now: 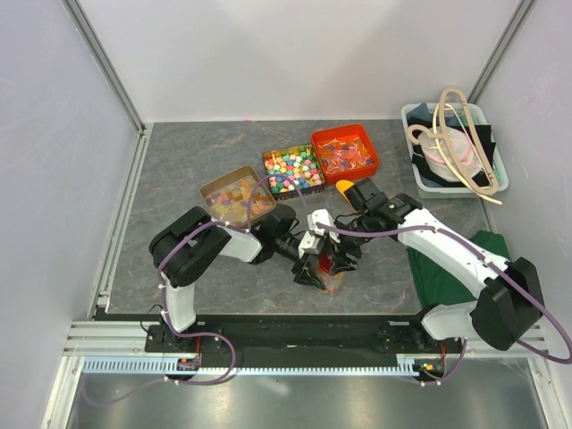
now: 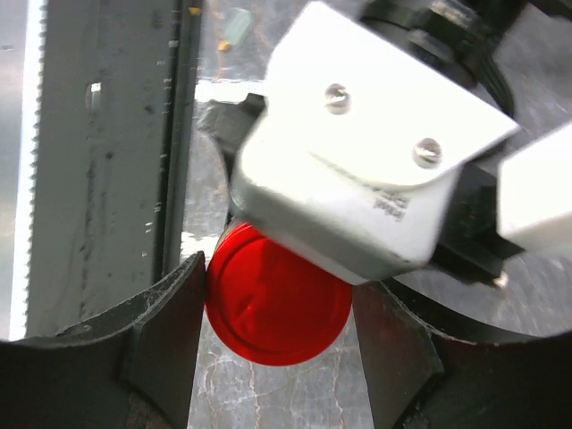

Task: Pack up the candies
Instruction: Screw the bottle lid onto the packing bottle.

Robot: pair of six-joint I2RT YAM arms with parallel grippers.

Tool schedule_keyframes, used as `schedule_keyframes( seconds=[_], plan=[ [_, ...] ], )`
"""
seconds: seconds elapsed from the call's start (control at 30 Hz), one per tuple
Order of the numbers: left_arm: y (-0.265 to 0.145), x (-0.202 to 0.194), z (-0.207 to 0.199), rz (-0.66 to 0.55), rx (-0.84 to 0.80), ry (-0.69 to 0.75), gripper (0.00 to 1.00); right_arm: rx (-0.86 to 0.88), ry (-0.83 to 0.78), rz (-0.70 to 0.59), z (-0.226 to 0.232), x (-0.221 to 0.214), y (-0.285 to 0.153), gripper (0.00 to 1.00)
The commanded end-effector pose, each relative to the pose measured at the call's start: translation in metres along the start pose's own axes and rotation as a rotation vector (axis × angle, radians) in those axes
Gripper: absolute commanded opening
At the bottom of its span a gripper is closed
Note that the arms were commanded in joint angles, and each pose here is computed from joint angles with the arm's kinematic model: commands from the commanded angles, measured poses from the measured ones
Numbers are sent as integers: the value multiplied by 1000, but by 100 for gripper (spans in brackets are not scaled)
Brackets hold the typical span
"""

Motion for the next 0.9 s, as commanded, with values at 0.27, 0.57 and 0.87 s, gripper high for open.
schedule_keyframes(
  seconds=[0.27,0.57,0.87],
  plan=[
    [-34,-9,70,-17,543,-101,2,-291,196,27,-27,-4,8,58],
    [-44,-7,81,-26,635,-97,2,-457,321,38,-57,-16,12,57],
    [-42,-7,81,-16,625,-94,2,-489,282,13,-62,-12,3,82]
  ],
)
Point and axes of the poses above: each gripper's point midway between its finger pads, its own y axis out along the fingers, its own z axis along the line the jaws close on, x = y × z, the point moved 1 cm from there along -y, back along the fingers, and after that the axes turned 13 degrees about -y, right-handed, at the moved point
